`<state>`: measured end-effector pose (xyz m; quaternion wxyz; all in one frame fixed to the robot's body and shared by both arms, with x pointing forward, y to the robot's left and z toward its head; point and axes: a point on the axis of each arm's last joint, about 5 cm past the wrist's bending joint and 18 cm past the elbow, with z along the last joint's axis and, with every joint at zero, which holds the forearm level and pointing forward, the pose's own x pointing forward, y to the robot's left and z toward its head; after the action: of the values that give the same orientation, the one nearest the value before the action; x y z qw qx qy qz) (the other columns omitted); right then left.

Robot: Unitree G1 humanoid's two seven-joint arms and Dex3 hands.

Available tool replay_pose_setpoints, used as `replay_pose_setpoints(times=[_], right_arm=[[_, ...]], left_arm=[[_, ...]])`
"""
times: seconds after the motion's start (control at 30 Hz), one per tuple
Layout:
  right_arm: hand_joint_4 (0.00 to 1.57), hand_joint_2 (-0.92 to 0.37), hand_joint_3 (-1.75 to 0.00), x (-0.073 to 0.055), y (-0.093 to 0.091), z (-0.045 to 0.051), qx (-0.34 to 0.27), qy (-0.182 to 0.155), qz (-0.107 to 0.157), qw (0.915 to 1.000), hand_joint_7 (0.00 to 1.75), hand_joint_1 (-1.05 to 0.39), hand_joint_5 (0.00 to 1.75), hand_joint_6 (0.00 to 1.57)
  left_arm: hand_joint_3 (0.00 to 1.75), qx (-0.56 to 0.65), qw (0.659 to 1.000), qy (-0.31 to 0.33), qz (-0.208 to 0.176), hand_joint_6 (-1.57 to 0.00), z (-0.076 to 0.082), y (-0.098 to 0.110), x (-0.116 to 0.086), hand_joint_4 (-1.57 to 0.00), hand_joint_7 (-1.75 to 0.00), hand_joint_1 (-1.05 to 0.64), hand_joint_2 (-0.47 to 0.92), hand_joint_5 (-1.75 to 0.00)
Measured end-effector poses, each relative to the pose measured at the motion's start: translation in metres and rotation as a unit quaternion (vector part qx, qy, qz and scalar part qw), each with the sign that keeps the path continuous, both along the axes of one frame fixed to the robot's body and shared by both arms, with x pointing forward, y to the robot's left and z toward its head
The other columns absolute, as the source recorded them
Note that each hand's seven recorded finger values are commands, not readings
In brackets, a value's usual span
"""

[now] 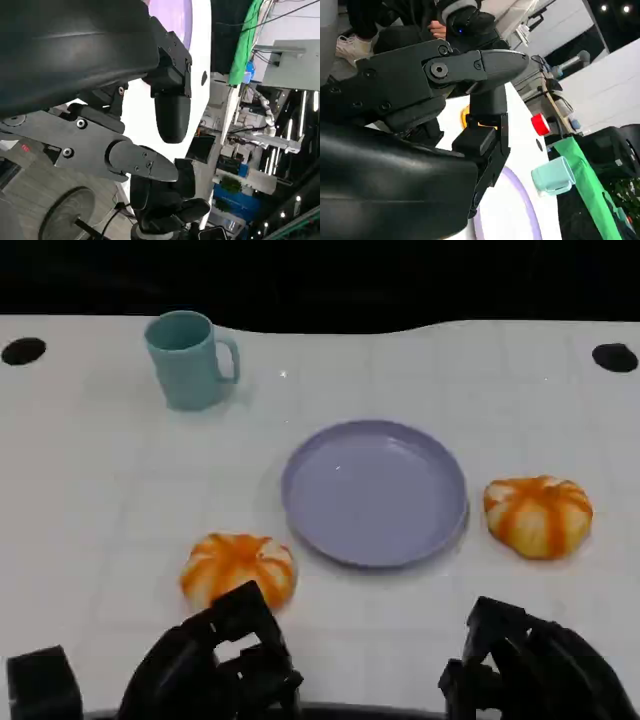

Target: Grasp the bread from the table and place it into the plate.

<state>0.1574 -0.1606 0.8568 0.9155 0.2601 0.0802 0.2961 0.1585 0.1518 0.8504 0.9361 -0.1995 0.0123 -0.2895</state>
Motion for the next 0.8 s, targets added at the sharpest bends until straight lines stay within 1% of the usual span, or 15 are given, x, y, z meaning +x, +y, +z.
replay_pose_setpoints(times=[0.8], right_arm=[[0.86,-0.92,-0.24,0.0,0.0,0.0,0.0,0.001,0.0,1.0,1.33,-0.71,1.59,0.77]], left_arm=[[0.03,0.0,1.0,0.0,0.002,-0.47,0.0,0.0006,0.0,-0.68,-1.75,-0.46,0.91,-1.75]])
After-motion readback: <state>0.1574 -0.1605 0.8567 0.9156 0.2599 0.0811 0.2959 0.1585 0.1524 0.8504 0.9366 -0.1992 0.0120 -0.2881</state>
